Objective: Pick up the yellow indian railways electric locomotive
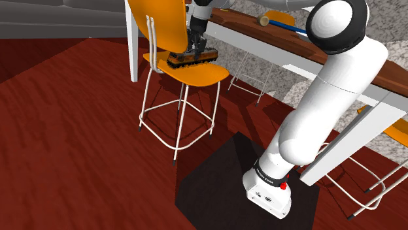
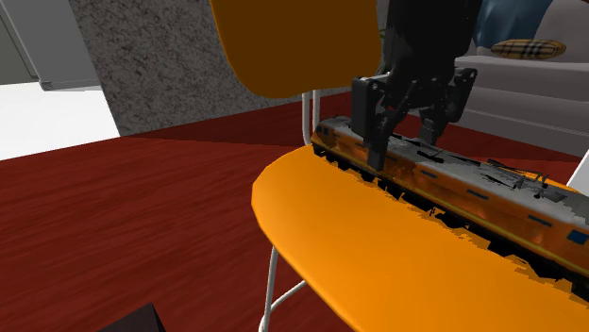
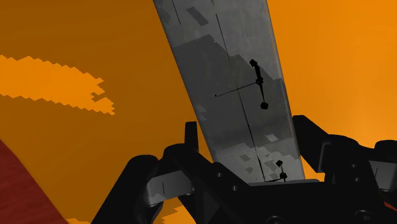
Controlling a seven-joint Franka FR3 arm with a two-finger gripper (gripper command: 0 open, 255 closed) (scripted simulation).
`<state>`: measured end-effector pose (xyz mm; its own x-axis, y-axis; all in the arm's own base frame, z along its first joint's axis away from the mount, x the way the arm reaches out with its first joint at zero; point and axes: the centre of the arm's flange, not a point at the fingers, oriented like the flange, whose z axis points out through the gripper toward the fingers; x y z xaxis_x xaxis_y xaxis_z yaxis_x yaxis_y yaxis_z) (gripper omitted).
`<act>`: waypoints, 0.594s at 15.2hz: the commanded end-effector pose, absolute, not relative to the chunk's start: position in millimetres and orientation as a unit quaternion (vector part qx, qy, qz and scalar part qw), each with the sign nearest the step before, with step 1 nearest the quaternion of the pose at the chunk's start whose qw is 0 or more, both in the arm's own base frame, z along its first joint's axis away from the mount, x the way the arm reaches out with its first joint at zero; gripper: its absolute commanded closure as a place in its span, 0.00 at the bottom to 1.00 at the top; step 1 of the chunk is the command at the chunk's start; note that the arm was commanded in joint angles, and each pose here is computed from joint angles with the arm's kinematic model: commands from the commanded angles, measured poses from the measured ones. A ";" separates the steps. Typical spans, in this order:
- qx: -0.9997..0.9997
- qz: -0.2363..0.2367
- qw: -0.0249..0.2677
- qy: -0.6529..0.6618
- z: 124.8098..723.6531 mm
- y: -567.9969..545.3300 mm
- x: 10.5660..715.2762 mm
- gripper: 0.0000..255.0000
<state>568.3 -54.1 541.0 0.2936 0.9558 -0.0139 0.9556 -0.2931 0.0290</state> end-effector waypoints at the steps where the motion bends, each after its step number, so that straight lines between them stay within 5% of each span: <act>1: 0.804 0.003 0.016 0.594 540.2 -54.0 568.6 1.00; 9: 0.804 0.003 0.016 0.594 561.4 -54.4 568.2 1.00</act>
<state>566.8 -54.3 555.3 0.2939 0.9557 -0.0146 0.9556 -0.2934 0.0273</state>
